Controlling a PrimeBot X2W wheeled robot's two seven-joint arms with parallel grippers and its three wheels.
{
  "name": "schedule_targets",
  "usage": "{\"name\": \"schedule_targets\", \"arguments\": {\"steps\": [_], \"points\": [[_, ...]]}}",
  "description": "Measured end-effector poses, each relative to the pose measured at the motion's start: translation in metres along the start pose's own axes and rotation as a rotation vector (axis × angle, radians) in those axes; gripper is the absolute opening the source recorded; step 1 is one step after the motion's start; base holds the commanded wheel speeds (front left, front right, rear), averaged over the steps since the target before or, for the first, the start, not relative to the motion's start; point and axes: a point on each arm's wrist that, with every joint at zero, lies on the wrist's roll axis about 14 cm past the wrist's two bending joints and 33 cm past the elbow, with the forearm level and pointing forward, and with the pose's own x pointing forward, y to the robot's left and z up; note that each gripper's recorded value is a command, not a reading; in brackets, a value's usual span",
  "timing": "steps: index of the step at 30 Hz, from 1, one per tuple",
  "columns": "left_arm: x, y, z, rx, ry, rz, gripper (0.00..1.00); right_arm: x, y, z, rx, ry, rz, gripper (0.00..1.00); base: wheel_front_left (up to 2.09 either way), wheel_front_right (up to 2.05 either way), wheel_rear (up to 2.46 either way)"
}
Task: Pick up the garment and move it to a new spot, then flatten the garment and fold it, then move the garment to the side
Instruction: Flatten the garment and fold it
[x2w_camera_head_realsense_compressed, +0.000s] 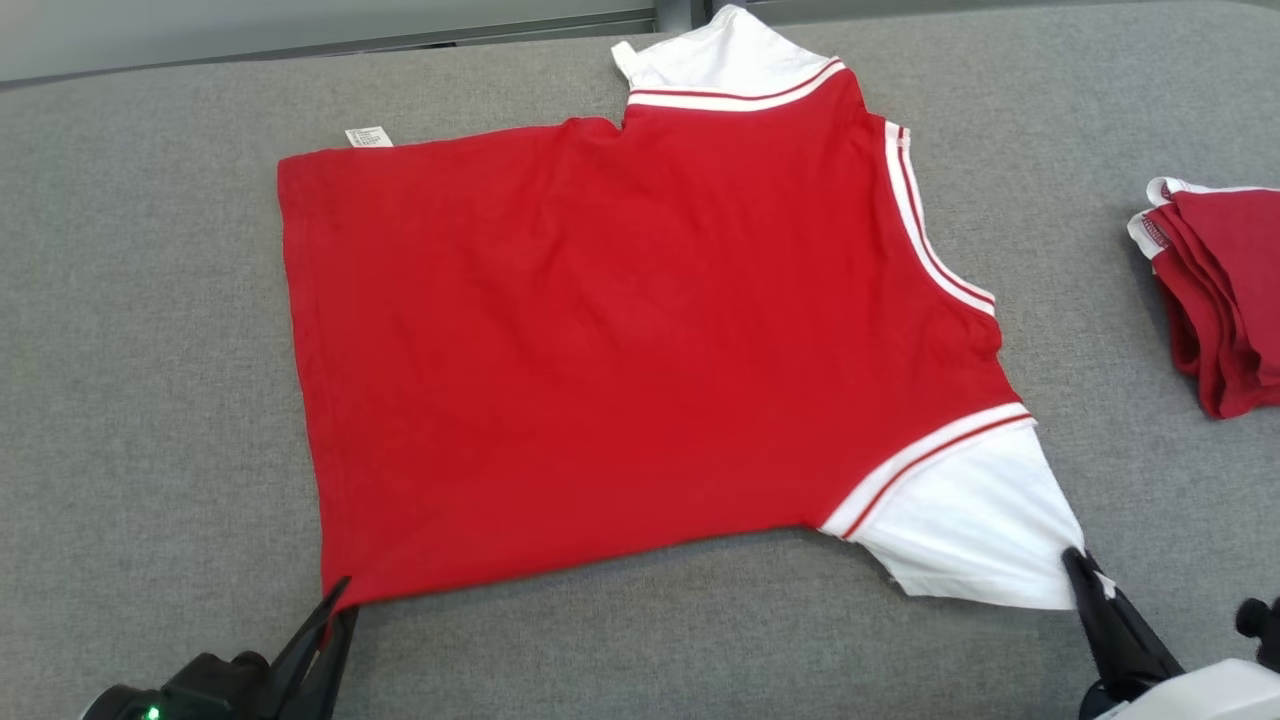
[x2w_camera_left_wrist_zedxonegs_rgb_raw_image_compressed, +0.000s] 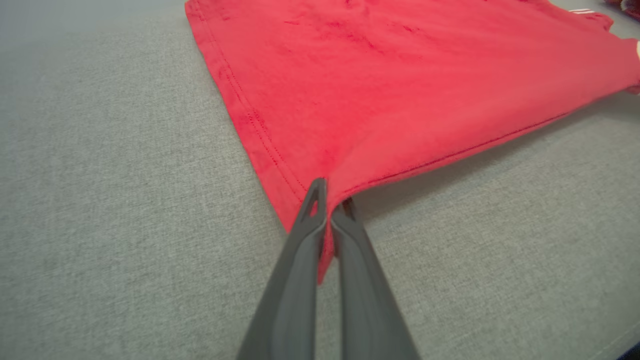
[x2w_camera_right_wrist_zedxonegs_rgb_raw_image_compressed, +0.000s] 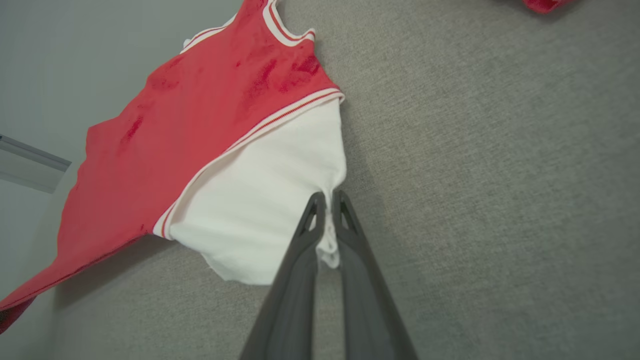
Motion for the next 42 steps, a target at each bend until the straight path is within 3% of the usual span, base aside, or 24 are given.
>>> {"name": "schedule_targets", "arguments": {"steps": [6,12,18,21,27,35,36,37,38,40,41,42], "points": [[0.003,0.006,0.009,-0.019,-0.003,0.006,0.0,0.008,0.003,0.018,0.037,-0.057,0.018,0.0,0.0,0.0,0.0],[0.024,0.005,0.038,-0.113,0.0,-0.074,0.0,0.051,0.024,0.083,0.077,-0.209,0.107,0.0,0.0,0.0,0.0],[0.052,0.024,0.052,-0.086,0.072,-0.12,0.0,0.109,0.055,0.108,0.038,-0.192,0.196,0.0,0.0,0.0,0.0],[0.067,0.028,0.059,-0.116,0.111,-0.148,0.0,0.136,0.062,0.11,-0.014,-0.168,0.192,0.0,0.0,0.0,0.0],[0.092,0.041,0.057,-0.076,0.179,-0.15,0.0,0.18,0.083,0.097,-0.074,-0.079,0.211,0.0,0.0,0.0,0.0],[0.113,0.057,0.039,-0.025,0.245,-0.12,0.0,0.193,0.085,0.073,-0.117,0.018,0.2,0.0,0.0,0.0,0.0],[0.114,0.057,0.037,-0.028,0.249,-0.121,0.0,0.192,0.084,0.072,-0.121,0.024,0.199,0.09,0.0,0.0,0.0],[0.116,0.055,0.036,-0.029,0.244,-0.127,0.21,0.191,0.084,0.074,-0.123,0.021,0.199,0.46,0.0,0.0,0.0],[0.119,0.054,0.039,-0.023,0.226,-0.13,0.38,0.19,0.084,0.074,-0.132,0.025,0.201,0.96,0.0,0.0,0.0],[0.126,0.052,0.051,-0.016,0.168,-0.138,0.57,0.186,0.083,0.071,-0.152,0.045,0.202,1.0,0.0,0.0,0.0],[0.127,0.052,0.052,-0.011,0.159,-0.14,0.57,0.184,0.08,0.071,-0.164,0.045,0.194,1.0,0.0,0.0,0.0],[0.127,0.053,0.05,-0.007,0.161,-0.141,0.87,0.183,0.077,0.073,-0.177,0.044,0.186,1.0,0.0,0.0,0.0]]}}
